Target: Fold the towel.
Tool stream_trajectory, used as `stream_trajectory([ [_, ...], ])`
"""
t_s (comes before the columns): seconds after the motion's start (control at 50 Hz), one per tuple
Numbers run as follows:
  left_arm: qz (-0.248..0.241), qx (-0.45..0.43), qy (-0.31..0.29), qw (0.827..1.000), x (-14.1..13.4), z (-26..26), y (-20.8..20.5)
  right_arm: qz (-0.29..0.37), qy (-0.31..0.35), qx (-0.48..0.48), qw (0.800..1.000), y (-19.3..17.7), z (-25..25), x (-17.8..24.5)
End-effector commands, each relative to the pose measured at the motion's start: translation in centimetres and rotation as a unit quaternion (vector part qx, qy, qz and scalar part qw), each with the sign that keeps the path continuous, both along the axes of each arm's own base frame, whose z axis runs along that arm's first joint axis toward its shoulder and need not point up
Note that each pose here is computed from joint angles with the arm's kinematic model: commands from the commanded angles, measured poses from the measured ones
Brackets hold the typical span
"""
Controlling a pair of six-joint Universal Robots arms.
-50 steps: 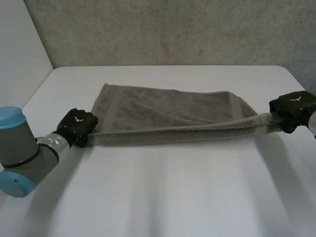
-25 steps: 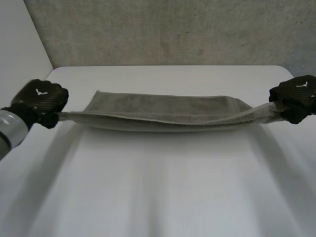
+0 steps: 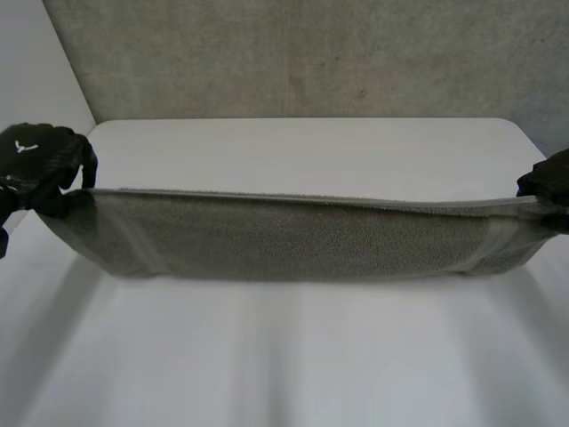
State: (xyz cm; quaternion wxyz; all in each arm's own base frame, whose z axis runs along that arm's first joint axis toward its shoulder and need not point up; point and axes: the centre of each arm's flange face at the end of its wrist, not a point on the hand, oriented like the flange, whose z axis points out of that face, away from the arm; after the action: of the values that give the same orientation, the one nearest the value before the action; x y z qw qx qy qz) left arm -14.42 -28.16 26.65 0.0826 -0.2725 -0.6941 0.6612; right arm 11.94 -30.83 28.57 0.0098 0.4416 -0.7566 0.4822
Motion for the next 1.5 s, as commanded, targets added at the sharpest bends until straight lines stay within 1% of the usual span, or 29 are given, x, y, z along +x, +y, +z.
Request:
stream_trajectory([
  [0.02,-0.016,0.071,0.005,0.997,-0.7,-4.4,-3.7,0.020,-0.001,0.034,0.999,-3.1,-3.4,2.2],
  [0.06,-0.026,0.081,0.004,0.996,-1.3,-5.2,-4.5,0.021,0.006,0.034,0.999,-3.8,-4.0,3.0],
  [0.1,-0.038,0.098,0.000,0.994,-2.6,-7.1,-6.1,0.017,0.019,0.022,0.999,-5.1,-4.7,4.6],
  [0.12,-0.038,0.098,0.000,0.994,-2.7,-7.1,-6.1,0.017,0.020,0.022,0.999,-5.1,-4.7,4.7],
  [0.16,-0.024,0.100,-0.010,0.995,-3.2,-8.3,-8.2,0.003,0.022,-0.002,1.000,-6.8,-5.3,5.3],
  [0.18,-0.024,0.100,-0.010,0.995,-3.2,-8.3,-8.2,0.003,0.022,-0.002,1.000,-6.8,-5.3,5.3],
  [0.24,-0.003,0.095,-0.017,0.995,-3.2,-9.2,-10.2,-0.008,0.019,-0.024,0.999,-8.6,-6.1,5.6],
  [0.28,0.006,0.090,-0.020,0.996,-3.2,-9.5,-11.2,-0.007,0.019,-0.035,0.999,-9.3,-6.5,6.1],
  [0.32,0.009,0.081,-0.022,0.996,-3.6,-10.0,-12.6,0.004,0.020,-0.046,0.999,-10.1,-7.6,7.7],
  [0.38,0.004,0.076,-0.023,0.997,-4.3,-10.2,-13.0,0.004,0.023,-0.049,0.999,-10.5,-8.3,8.3],
  [0.42,-0.007,0.067,-0.024,0.997,-5.4,-10.4,-13.6,-0.009,0.034,-0.056,0.998,-11.6,-9.5,8.7],
  [0.5,-0.010,0.061,-0.024,0.998,-5.8,-10.8,-14.3,-0.021,0.043,-0.062,0.997,-12.6,-10.6,8.8],
  [0.58,0.011,0.054,-0.029,0.998,-5.7,-11.3,-15.4,-0.025,0.049,-0.077,0.996,-13.6,-11.9,9.5],
  [0.76,0.011,0.054,-0.032,0.998,-6.5,-12.1,-15.5,-0.050,0.062,-0.098,0.992,-14.6,-13.0,9.7],
  [0.82,0.016,0.052,-0.033,0.998,-6.5,-11.9,-15.5,-0.055,0.060,-0.115,0.990,-15.1,-13.0,9.8],
  [0.9,0.027,0.049,-0.034,0.998,-6.4,-11.3,-15.5,-0.067,0.039,-0.132,0.988,-15.4,-12.0,9.8],
  [0.92,0.027,0.049,-0.034,0.998,-6.4,-11.3,-15.5,-0.067,0.039,-0.132,0.988,-15.5,-12.0,9.8],
  [1.02,0.028,0.044,-0.033,0.998,-6.3,-9.6,-14.4,-0.089,-0.024,-0.136,0.986,-14.9,-8.4,9.9],
  [1.04,0.028,0.044,-0.033,0.998,-6.3,-9.6,-14.4,-0.089,-0.024,-0.136,0.986,-14.9,-8.4,9.9],
  [1.08,0.028,0.046,-0.034,0.998,-6.2,-8.6,-13.1,-0.090,-0.053,-0.118,0.988,-13.9,-6.9,9.8],
  [1.14,0.026,0.048,-0.034,0.998,-6.0,-8.2,-12.3,-0.084,-0.064,-0.098,0.990,-13.2,-6.4,9.6],
  [1.18,0.024,0.054,-0.034,0.998,-5.8,-7.6,-10.6,-0.071,-0.076,-0.069,0.992,-11.3,-5.3,9.4],
  [1.2,0.024,0.054,-0.034,0.998,-5.8,-7.6,-10.5,-0.071,-0.076,-0.069,0.992,-11.3,-5.3,9.4],
  [1.24,0.024,0.055,-0.033,0.998,-5.6,-7.2,-9.0,-0.073,-0.071,-0.043,0.994,-9.6,-5.0,8.4],
  [1.26,0.024,0.055,-0.033,0.998,-5.6,-7.2,-9.0,-0.073,-0.071,-0.043,0.994,-9.6,-5.0,8.4],
  [1.3,0.026,0.048,-0.032,0.998,-5.4,-7.2,-7.8,-0.079,-0.064,-0.014,0.995,-8.1,-5.7,7.5],
  [1.36,0.024,0.045,-0.032,0.998,-5.4,-7.4,-7.2,-0.083,-0.061,-0.001,0.995,-7.3,-6.3,7.1],
  [1.4,0.023,0.035,-0.031,0.999,-5.4,-7.5,-6.6,-0.081,-0.045,0.019,0.996,-5.9,-7.7,6.8],
  [1.5,0.022,0.029,-0.030,0.999,-5.5,-7.5,-6.2,-0.069,-0.013,0.023,0.997,-4.4,-10.0,6.5],
])
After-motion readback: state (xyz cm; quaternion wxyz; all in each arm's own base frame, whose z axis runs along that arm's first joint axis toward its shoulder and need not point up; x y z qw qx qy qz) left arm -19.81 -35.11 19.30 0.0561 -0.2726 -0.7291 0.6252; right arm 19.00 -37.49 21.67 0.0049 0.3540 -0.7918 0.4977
